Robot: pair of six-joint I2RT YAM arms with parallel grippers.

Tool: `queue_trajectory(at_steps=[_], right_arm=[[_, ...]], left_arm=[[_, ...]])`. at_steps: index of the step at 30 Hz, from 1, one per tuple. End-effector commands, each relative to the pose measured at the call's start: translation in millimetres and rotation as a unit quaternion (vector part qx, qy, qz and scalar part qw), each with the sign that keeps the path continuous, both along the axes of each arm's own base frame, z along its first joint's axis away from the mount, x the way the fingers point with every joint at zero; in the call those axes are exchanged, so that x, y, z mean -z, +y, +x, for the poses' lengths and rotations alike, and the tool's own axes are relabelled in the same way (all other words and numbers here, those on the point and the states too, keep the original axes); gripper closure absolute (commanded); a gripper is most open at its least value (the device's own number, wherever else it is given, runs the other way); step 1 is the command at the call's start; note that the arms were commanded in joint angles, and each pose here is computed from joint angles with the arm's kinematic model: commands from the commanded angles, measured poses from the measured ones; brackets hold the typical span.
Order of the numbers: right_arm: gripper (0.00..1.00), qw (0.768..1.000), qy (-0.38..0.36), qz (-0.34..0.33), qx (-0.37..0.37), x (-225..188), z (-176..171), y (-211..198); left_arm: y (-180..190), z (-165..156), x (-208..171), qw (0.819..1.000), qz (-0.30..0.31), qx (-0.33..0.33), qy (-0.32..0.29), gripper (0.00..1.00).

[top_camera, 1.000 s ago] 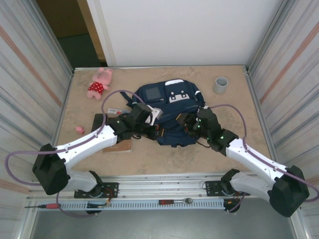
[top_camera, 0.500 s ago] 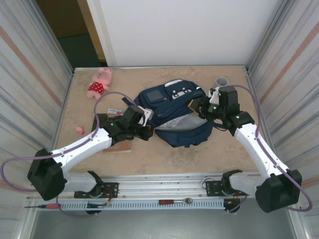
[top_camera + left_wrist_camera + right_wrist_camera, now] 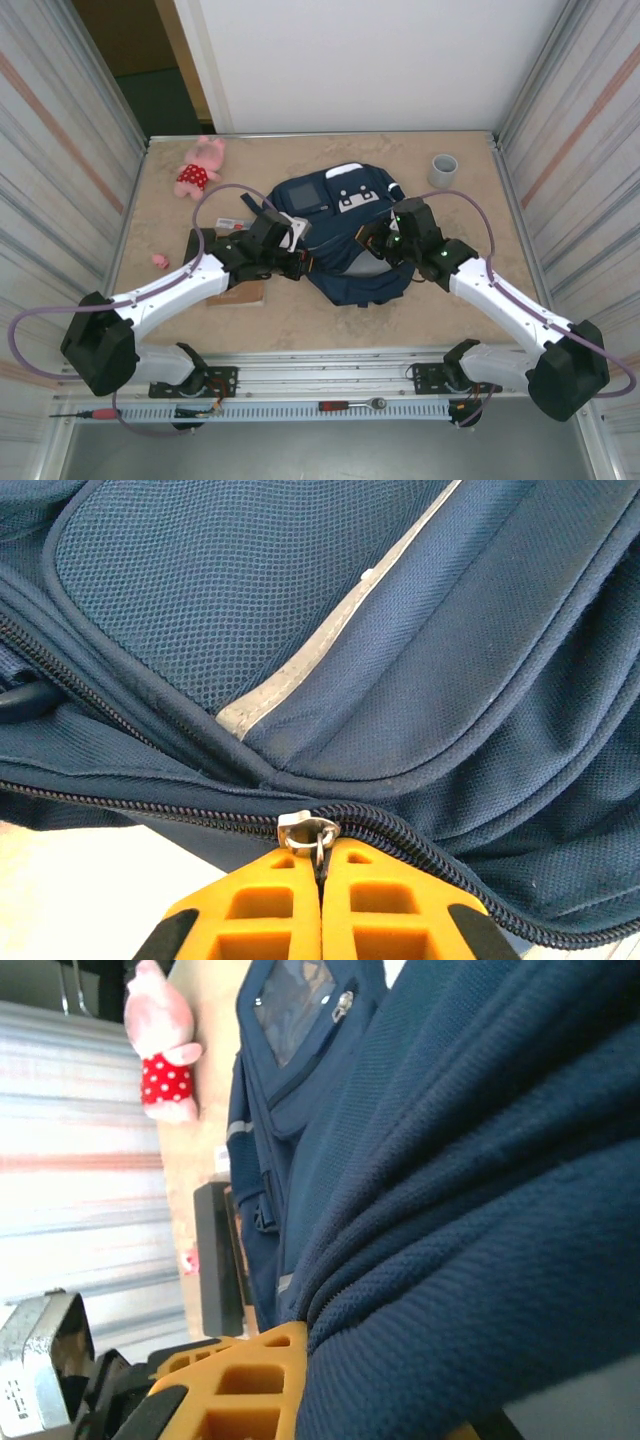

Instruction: Pack the student bag

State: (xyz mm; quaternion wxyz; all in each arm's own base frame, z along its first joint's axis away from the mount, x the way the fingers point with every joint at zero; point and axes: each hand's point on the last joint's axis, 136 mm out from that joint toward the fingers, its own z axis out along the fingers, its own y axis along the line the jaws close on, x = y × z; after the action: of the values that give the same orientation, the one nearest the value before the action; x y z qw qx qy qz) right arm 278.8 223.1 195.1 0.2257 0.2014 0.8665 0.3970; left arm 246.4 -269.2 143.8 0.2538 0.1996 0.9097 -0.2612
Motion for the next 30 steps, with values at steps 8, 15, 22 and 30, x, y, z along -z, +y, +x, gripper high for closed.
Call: queue_trajectory(at_steps=[8,15,22,30], right_arm=[[1.0,0.983,-0.088,0.077,-0.139,-99,7,-5],[1.0,0.971,-0.115,0.117,-0.171,-155,23,-8],[1.0,0.968,-0.145,0.135,-0.156,-190,35,-4],[1.0,0.988,-0.139,0.071,-0.02,-128,60,-21]], left_arm=[[62,52,13,0.996,0.033,-0.079,-0.032,1.0],[106,108,23,0.985,0.079,-0.142,-0.063,1.0],[112,146,27,0.98,0.096,-0.153,-0.081,0.93],[84,139,-21,0.988,0.0,-0.145,-0.056,0.39]])
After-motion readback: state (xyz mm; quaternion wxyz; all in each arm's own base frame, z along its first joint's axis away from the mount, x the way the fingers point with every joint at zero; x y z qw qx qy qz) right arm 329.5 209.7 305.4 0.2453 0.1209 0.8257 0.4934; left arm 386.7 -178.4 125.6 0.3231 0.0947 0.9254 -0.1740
